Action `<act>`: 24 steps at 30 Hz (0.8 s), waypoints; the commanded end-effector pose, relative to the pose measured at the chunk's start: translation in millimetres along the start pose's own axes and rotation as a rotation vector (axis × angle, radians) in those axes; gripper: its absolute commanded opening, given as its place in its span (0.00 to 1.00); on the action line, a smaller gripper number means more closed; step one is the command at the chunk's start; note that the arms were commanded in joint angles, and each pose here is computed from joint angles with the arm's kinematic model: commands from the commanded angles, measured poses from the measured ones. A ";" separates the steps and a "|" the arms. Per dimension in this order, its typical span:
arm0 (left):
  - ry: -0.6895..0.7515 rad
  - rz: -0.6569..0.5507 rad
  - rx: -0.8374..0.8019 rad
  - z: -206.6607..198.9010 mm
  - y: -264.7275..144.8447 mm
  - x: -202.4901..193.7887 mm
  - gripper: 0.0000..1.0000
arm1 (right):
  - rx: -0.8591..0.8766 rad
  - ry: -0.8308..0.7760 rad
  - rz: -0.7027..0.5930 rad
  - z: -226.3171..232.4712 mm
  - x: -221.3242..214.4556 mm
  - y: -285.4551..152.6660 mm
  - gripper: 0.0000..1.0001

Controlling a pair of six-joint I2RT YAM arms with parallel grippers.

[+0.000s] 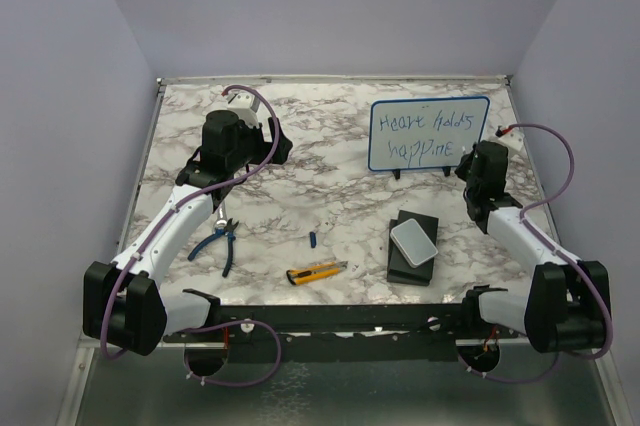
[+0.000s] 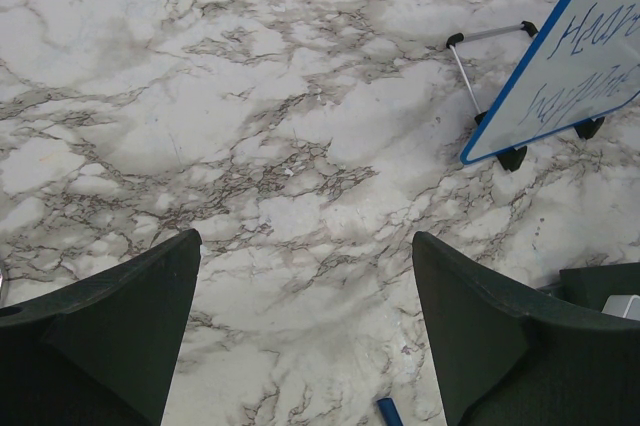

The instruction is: Write a sentence on the whiteboard

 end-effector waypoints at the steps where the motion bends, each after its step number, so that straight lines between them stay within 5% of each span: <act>1: 0.009 -0.028 0.003 1.5 -3.7 4.5 0.87 | -0.018 -0.005 -0.032 -1.8 11.3 5.5 0.01; 24: 0.009 -0.026 0.002 1.2 -3.5 4.2 0.88 | 0.096 -0.034 -0.018 14.7 1.5 8.0 0.01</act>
Point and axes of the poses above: each gripper's point midway between its finger pads, its own y axis out along the fingers, its own z axis along the line the jaws close on, x = y × z, the point moved 2 cm from there along -y, back along the fingers, and after that the axes turned 11 degrees about -y, right-handed, at the moved point
